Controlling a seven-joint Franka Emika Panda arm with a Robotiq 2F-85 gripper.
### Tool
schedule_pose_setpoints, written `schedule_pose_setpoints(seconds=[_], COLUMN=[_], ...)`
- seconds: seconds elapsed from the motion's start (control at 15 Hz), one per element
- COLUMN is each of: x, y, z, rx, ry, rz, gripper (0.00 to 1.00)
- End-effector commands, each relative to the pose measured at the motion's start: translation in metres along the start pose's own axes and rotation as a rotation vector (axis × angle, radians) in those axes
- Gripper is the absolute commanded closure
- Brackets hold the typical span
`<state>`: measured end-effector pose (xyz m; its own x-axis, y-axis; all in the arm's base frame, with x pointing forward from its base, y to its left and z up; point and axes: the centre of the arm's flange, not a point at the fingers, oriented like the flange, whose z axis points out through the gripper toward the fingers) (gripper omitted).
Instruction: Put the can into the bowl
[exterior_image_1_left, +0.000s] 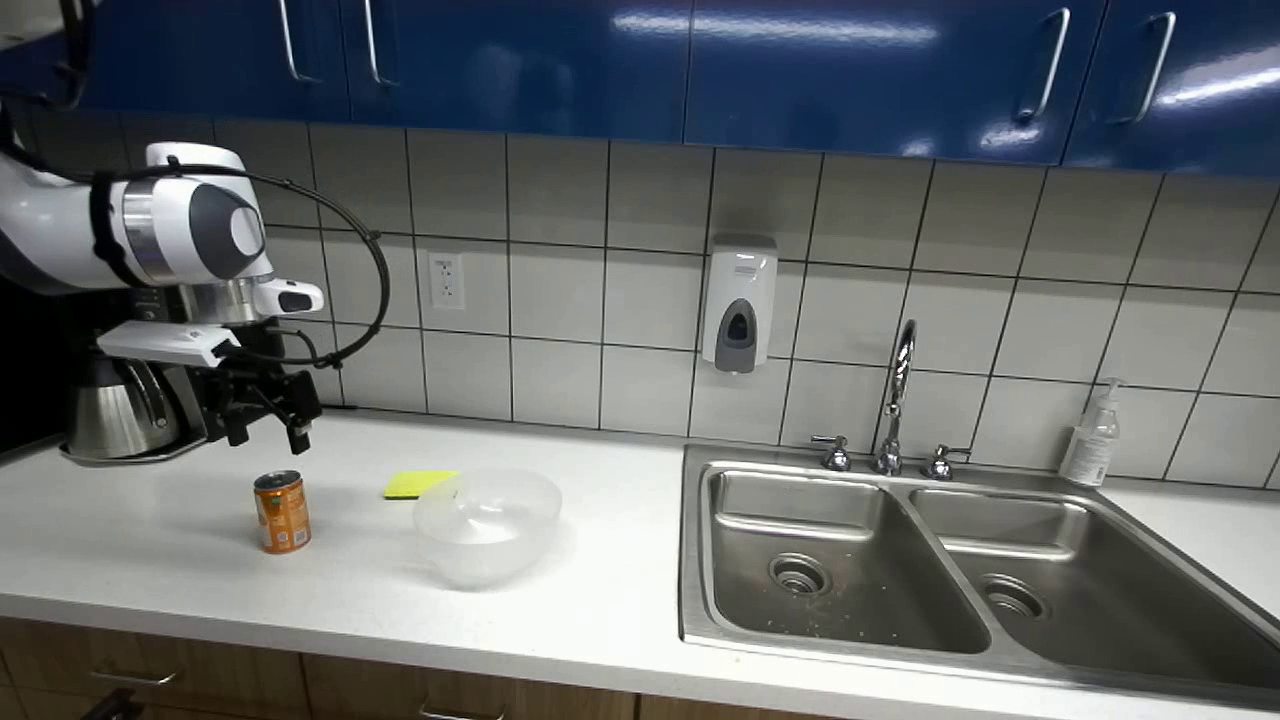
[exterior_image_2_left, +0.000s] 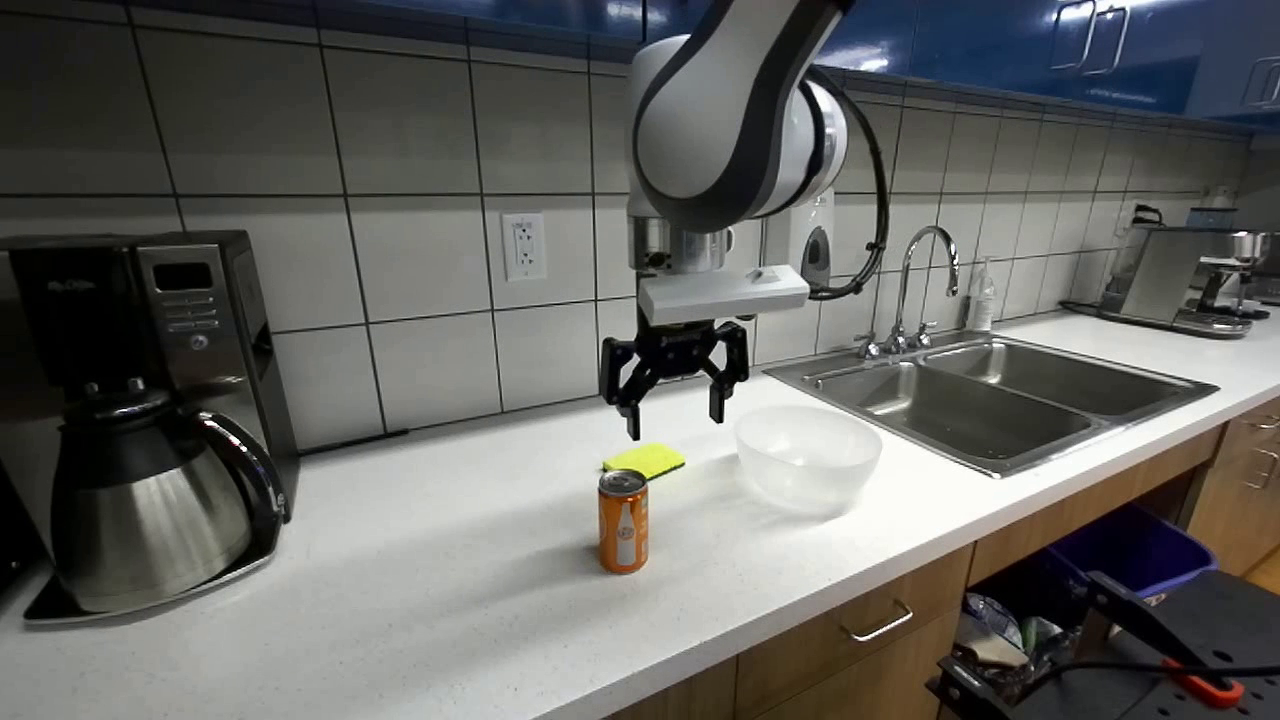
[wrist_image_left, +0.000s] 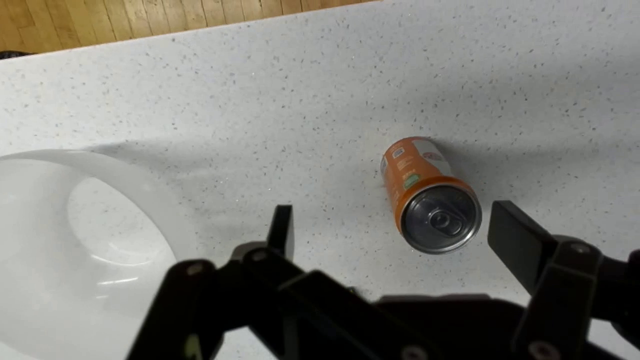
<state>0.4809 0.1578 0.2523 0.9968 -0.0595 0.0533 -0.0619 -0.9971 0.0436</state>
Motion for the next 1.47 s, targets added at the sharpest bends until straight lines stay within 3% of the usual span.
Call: schedule_pose_setpoints(seconds=[0.0,0.87,1.4], x=[0.021,0.043,0.047], y=[-0.023,-0.057,-0.051], z=[0.022,0.073,0.097], rx=[-0.010,-0.031,-0.051], ry=[-0.005,-0.028,-0.048], rz=[0.011,-0.002,0.001], gripper=[0.00,0.00,0.00])
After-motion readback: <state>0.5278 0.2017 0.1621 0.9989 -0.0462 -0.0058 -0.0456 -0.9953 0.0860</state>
